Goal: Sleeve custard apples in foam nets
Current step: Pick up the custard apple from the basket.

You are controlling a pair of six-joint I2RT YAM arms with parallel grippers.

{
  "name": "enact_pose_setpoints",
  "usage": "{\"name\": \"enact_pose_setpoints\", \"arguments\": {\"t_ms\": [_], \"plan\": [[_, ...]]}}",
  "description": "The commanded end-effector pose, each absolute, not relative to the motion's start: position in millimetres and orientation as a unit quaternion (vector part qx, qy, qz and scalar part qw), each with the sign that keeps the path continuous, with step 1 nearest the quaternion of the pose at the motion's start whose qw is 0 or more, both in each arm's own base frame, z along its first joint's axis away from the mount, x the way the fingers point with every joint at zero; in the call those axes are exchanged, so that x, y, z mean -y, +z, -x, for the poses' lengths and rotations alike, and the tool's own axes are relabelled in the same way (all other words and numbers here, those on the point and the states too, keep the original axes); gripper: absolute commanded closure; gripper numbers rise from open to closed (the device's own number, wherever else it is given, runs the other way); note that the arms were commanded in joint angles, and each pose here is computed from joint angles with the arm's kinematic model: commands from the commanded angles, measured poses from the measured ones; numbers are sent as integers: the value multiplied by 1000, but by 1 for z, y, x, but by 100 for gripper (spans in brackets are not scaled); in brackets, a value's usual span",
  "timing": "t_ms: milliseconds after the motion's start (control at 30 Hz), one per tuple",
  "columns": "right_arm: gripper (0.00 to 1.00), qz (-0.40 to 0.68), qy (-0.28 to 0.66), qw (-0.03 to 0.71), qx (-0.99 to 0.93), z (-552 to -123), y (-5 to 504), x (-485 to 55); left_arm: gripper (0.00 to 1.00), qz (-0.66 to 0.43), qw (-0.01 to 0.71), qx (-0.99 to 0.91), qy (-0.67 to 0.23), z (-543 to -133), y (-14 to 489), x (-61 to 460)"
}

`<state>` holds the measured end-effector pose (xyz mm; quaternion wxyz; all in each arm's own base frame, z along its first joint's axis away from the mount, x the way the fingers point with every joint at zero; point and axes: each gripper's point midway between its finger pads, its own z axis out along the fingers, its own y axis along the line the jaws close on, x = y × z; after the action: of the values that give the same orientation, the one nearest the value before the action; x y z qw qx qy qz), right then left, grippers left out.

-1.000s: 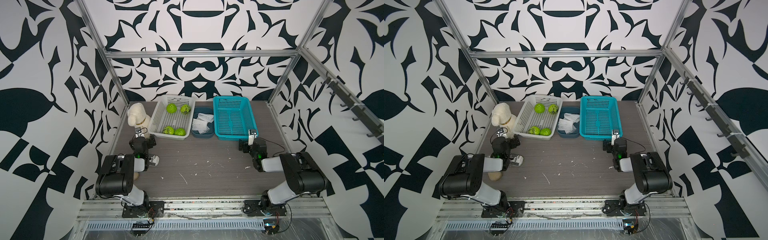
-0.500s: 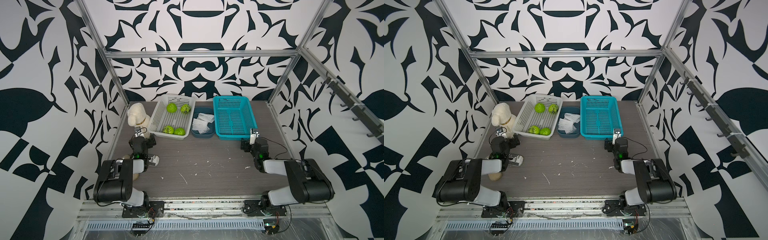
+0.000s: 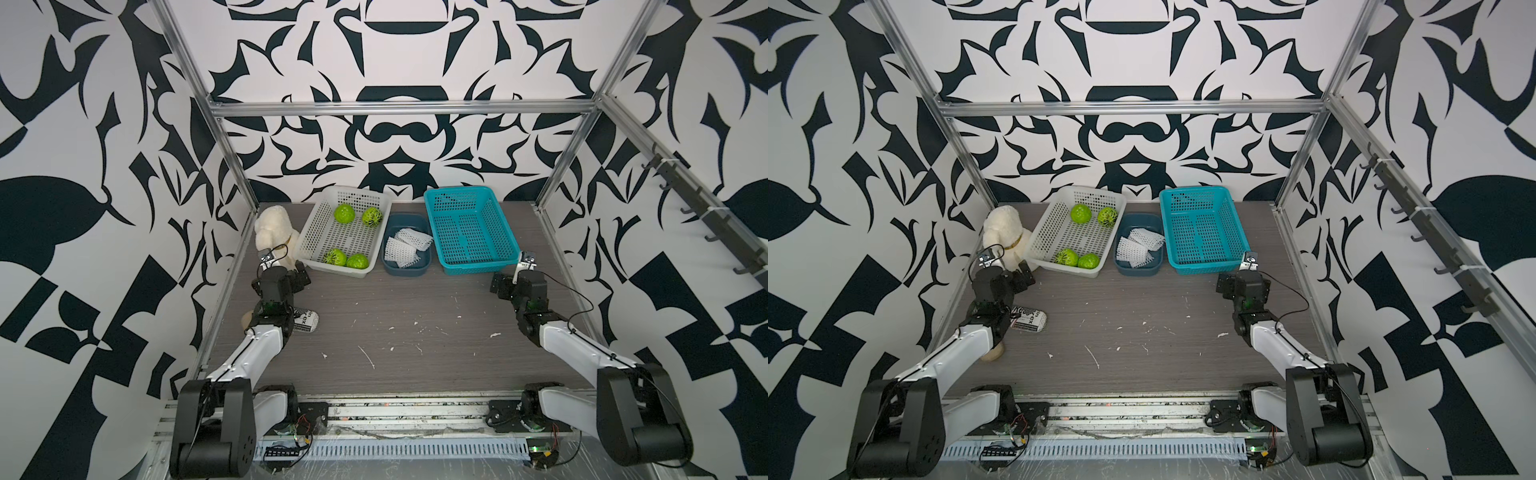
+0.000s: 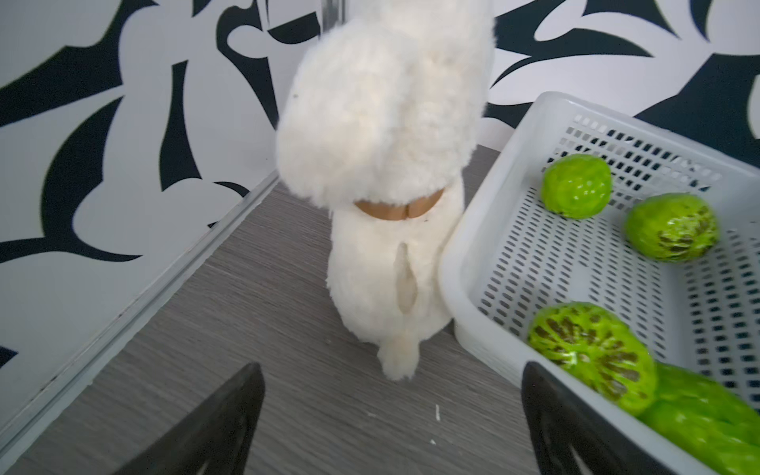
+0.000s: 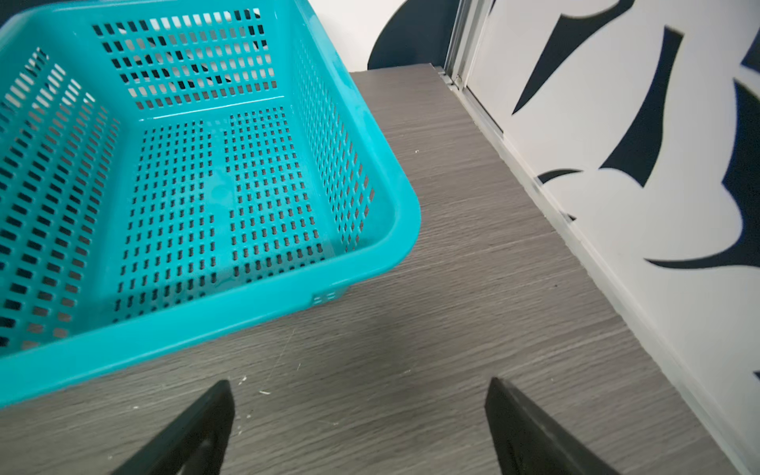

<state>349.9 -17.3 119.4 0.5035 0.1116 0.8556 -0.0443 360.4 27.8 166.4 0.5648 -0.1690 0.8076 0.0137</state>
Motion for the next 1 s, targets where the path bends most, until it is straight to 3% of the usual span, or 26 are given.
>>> {"name": "enact_pose_setpoints", "arguments": {"t_ms": [0, 300, 667, 967], "plan": [[0, -132, -23, 498, -857, -353, 139, 13, 0, 177, 545, -819, -27, -358, 181, -14], [0, -173, 39, 448, -876, -369, 160, -4, 1, 147, 499, -849, -95, -404, 213, 31], [0, -142, 60, 417, -896, -388, 174, -19, 1, 96, 295, -950, -42, -439, 148, 81], [0, -126, 44, 414, -901, -389, 170, -16, 6, 82, 221, -972, -17, -442, 113, 96]]}}
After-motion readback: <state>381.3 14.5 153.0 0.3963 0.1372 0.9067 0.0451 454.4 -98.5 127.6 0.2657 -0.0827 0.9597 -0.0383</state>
